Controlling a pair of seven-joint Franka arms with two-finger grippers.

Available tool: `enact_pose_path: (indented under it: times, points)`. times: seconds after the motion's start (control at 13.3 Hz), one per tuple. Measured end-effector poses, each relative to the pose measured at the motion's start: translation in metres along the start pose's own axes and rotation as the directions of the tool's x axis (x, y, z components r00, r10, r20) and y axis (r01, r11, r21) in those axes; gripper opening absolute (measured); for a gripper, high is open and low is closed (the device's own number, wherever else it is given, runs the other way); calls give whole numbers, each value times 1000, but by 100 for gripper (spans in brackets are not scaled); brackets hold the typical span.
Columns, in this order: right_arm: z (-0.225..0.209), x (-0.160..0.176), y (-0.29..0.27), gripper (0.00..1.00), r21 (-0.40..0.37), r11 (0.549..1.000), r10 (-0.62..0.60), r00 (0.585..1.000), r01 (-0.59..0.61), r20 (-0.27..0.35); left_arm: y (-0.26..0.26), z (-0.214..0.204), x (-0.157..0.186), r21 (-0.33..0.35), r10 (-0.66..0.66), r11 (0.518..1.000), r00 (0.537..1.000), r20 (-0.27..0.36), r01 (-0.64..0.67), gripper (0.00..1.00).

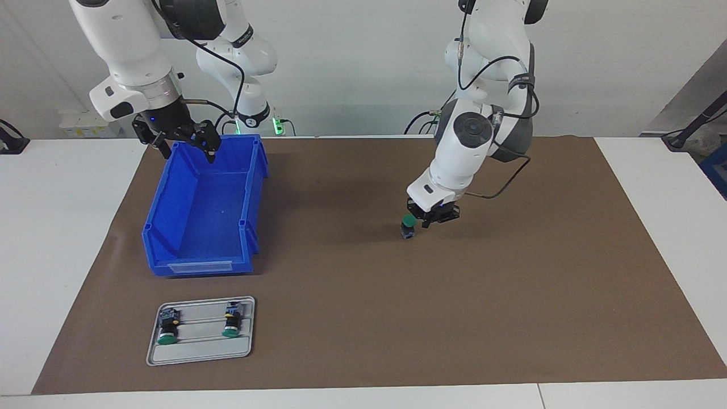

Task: Place and press button with both arms
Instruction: 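Return the left gripper to rest while the right gripper reaches the button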

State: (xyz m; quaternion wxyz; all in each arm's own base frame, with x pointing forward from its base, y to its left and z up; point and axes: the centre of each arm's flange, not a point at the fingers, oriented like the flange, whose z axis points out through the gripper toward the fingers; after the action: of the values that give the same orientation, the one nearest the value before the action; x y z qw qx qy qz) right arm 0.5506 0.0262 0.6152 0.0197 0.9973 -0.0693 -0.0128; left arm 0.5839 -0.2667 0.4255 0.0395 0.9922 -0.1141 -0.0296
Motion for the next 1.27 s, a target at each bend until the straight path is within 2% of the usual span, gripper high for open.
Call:
enact_pose_path:
  times: [0.22,0.45,0.6,0.75,0.9,1.05,1.27]
  points:
    - [0,0,-1,100,0,1000,-3,1000,3,-1,-76,-36,5,-1,-47,999,997,61,48,5]
    - [-1,0,-8,99,2,1000,-11,1000,11,-13,-163,-81,0,-5,-150,989,986,79,151,9]
    - [-3,-2,-24,97,6,1000,2,1000,-2,-27,-191,-109,-10,32,-168,986,985,51,166,25]
    - [-5,-8,-52,96,12,999,43,998,-43,-42,-186,-132,-17,62,-149,987,989,12,148,51]
    - [-6,-16,-87,96,26,995,101,993,-100,-63,-180,-157,-25,64,-138,988,990,-38,141,72]
    - [-2,-26,-123,96,37,986,168,984,-166,-67,-180,-178,-34,64,-140,987,987,-78,145,98]
    - [17,-37,-185,96,54,958,283,957,-280,-64,-184,-195,-43,65,-148,986,984,-104,155,100]
